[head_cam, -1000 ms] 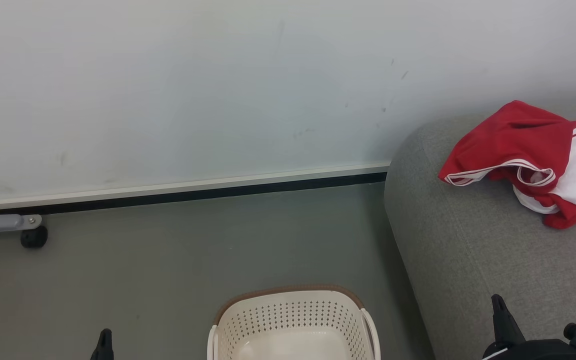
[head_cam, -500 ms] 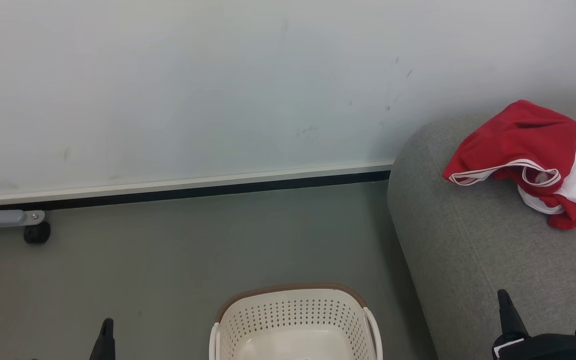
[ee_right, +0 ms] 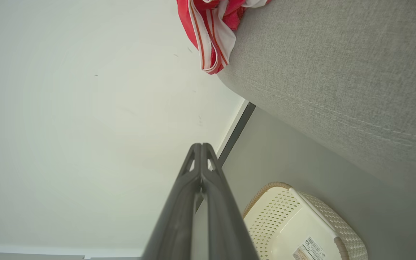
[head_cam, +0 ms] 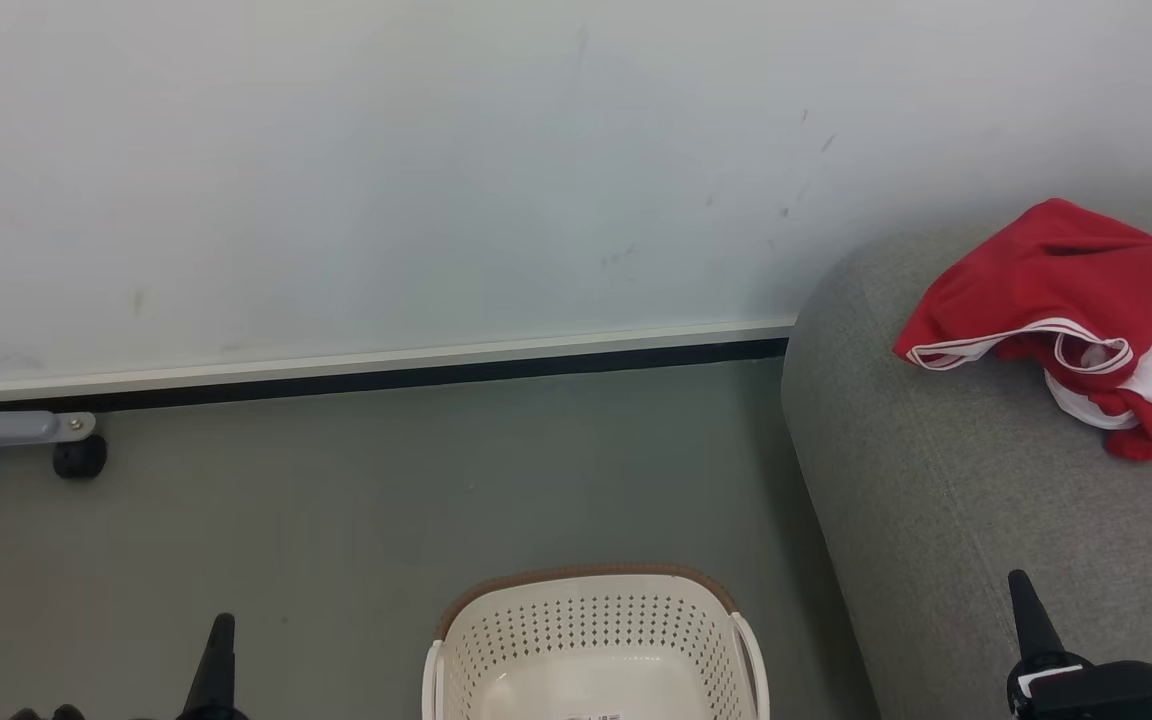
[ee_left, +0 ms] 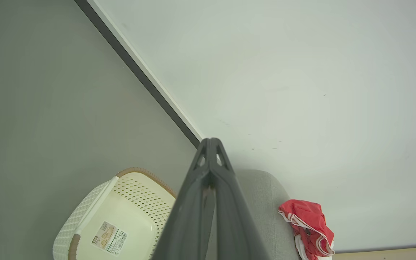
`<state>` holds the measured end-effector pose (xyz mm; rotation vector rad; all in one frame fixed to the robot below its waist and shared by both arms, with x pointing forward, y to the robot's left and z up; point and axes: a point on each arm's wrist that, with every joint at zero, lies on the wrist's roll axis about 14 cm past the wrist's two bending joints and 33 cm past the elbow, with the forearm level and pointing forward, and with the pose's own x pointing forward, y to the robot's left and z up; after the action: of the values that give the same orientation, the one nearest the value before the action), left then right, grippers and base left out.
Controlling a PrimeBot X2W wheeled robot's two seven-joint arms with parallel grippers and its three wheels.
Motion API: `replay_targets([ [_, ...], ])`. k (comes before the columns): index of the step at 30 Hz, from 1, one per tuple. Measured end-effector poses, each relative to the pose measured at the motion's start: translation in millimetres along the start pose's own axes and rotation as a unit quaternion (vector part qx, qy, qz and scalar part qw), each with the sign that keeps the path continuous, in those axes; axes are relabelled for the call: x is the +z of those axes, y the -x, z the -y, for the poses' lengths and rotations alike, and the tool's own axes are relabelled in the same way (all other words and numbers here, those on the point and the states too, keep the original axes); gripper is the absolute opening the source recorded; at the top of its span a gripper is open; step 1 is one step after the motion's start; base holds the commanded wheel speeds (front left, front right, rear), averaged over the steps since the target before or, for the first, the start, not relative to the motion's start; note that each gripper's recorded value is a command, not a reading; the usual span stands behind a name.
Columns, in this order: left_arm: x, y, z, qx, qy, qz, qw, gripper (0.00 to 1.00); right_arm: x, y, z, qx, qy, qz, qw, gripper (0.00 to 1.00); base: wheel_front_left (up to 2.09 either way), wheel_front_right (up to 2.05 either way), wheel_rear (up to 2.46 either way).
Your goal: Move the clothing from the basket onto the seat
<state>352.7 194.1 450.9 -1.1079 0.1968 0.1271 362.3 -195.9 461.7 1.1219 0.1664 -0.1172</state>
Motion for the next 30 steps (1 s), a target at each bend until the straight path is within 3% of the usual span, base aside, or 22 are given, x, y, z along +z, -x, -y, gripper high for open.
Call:
replay_targets([
  [14,3.4,-7.9,10.3,-0.020,0.095,-0.001,0.995,0.00,6.1,-5.6,-4.3,0.013,-0.091,0.004,0.996,0.00,0.00,0.00,0.00],
  [30,10.8,-16.4,25.6,-0.056,0.196,0.003,0.979,0.00,14.1,-11.4,-11.8,0.038,-0.193,0.012,0.980,0.00,0.00,0.00,0.00],
])
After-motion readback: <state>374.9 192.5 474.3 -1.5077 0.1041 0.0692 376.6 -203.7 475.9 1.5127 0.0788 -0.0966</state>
